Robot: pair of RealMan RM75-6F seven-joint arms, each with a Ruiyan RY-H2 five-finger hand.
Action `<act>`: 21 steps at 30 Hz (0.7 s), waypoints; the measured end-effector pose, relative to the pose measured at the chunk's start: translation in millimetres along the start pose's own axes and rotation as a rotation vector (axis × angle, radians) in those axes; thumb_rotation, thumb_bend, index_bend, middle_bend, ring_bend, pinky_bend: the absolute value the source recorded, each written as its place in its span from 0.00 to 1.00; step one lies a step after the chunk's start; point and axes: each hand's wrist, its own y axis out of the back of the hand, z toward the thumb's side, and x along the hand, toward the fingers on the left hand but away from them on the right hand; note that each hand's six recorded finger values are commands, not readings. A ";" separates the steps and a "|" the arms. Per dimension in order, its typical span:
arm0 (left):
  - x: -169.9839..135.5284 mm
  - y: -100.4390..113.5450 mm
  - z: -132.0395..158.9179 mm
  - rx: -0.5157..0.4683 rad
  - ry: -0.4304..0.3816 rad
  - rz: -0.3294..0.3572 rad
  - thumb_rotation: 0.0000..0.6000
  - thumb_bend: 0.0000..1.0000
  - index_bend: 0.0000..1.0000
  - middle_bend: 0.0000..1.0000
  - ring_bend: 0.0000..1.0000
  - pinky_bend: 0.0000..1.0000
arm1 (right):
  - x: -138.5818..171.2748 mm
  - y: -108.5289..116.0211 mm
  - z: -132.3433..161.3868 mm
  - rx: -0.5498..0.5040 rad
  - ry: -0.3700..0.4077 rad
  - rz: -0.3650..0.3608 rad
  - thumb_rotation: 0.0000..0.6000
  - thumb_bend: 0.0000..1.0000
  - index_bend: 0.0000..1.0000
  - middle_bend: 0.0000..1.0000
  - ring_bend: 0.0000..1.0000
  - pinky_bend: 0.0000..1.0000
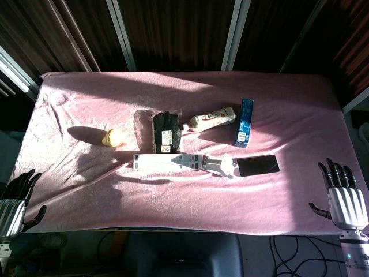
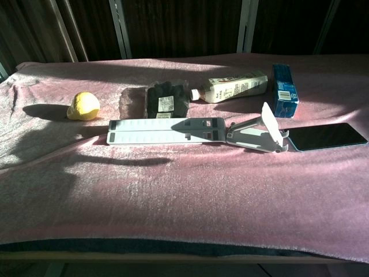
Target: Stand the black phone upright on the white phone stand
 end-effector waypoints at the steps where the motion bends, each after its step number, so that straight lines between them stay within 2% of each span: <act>1: 0.0 -0.2 -0.1 0.001 0.001 -0.001 1.00 0.35 0.00 0.00 0.00 0.12 | -1.1 -0.8 0.3 0.000 0.002 0.004 1.00 0.19 0.00 0.00 0.00 0.00; 7: 1.9 -2.4 -0.2 0.001 0.002 -0.013 1.00 0.35 0.00 0.00 0.00 0.12 | -16.2 -10.0 4.8 0.001 0.028 0.054 1.00 0.19 0.00 0.00 0.00 0.00; 13: 2.9 -2.6 0.3 0.000 0.002 -0.016 1.00 0.35 0.00 0.00 0.00 0.12 | -54.3 -33.0 20.5 0.037 0.107 0.155 1.00 0.19 0.03 0.00 0.00 0.00; 16: 2.9 -2.7 0.3 0.000 0.002 -0.017 1.00 0.35 0.00 0.00 0.00 0.12 | -76.8 -43.2 28.8 0.064 0.140 0.193 1.00 0.19 0.11 0.03 0.00 0.01; 21: 4.1 -4.0 -0.1 -0.001 0.002 -0.025 1.00 0.35 0.00 0.00 0.00 0.12 | -112.9 -66.4 43.5 0.089 0.164 0.262 1.00 0.24 0.31 0.17 0.00 0.08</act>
